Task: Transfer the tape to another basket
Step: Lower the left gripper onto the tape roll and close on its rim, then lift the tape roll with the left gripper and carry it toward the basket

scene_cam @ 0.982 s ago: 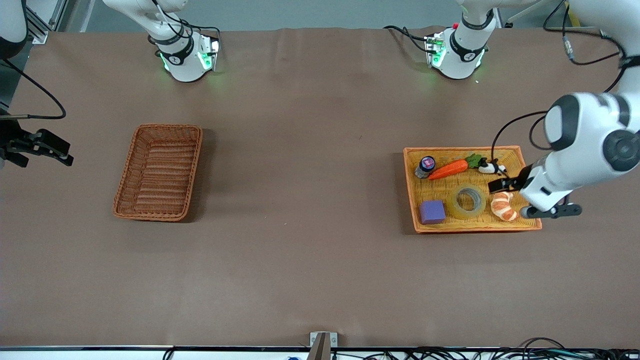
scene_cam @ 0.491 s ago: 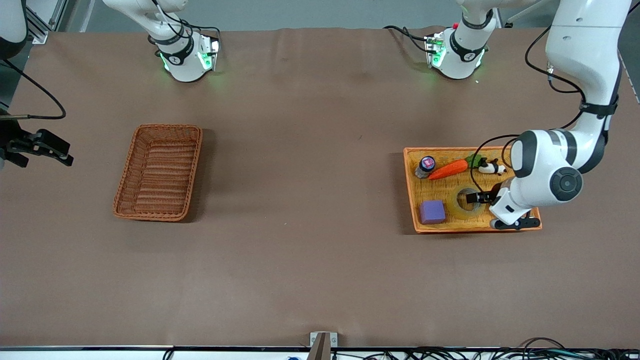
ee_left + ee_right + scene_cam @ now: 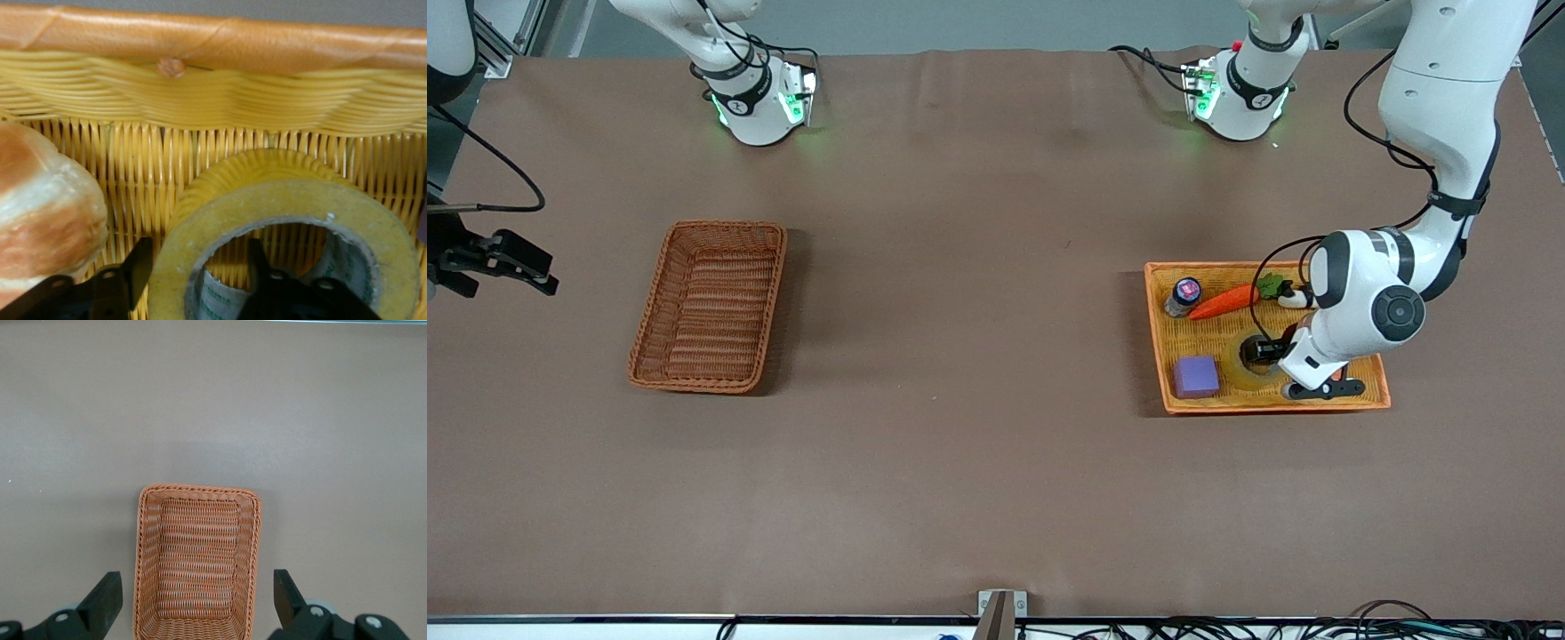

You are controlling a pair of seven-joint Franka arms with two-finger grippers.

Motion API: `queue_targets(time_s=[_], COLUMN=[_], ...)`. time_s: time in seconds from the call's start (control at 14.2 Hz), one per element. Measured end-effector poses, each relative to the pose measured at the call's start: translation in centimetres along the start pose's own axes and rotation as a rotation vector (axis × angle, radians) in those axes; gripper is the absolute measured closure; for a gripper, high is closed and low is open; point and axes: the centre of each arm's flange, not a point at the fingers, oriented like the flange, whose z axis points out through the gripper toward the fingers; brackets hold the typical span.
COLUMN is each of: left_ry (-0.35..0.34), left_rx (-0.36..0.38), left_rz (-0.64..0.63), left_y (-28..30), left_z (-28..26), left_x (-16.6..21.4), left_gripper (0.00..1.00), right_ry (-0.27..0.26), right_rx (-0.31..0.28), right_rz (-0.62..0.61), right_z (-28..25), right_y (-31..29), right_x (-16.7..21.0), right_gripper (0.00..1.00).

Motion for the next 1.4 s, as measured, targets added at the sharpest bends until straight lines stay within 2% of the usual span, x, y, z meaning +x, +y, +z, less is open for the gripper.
queue_targets(time_s=[0.14,0.28,0.56,0.84,1.12,1.4], left_ry=[0.006,0.01,0.05,0.103,0.092,0.063], left_rx=[0.001,0.0,-0.002,-0.007,-0.023,-0.035], left_rz=[-0.002,-0.001,0.0,0.035,0.172,0.135], left_y=[-0.1,-0.1,0.0,2.2,13.4,30.0], left_z=[-0.3,-0.4,-2.7,-11.0,-16.3,-13.6], left_x=[0.2,0.2,0.8,1.3,0.1,-4.1], left_gripper=[0.64,0.79,0.79,0.79,0.79,0.79], right_ry=[-0.003,-0.004,-0.004,-0.005,-0.006,-0.008], right_rx=[0.0,0.0,0.0,0.0,0.0,0.0], right_rz=[0.003,0.005,0.007,0.006,0.005,0.005], right_z=[0.0,0.0,0.1,0.1,0.1,0.1], right_y=[0.1,0.3,0.4,0.3,0.3,0.3], right_x=[0.0,-0.1,-0.1,-0.1,-0.1,-0.1], right_gripper=[0.0,0.0,0.0,0.0,0.0,0.0])
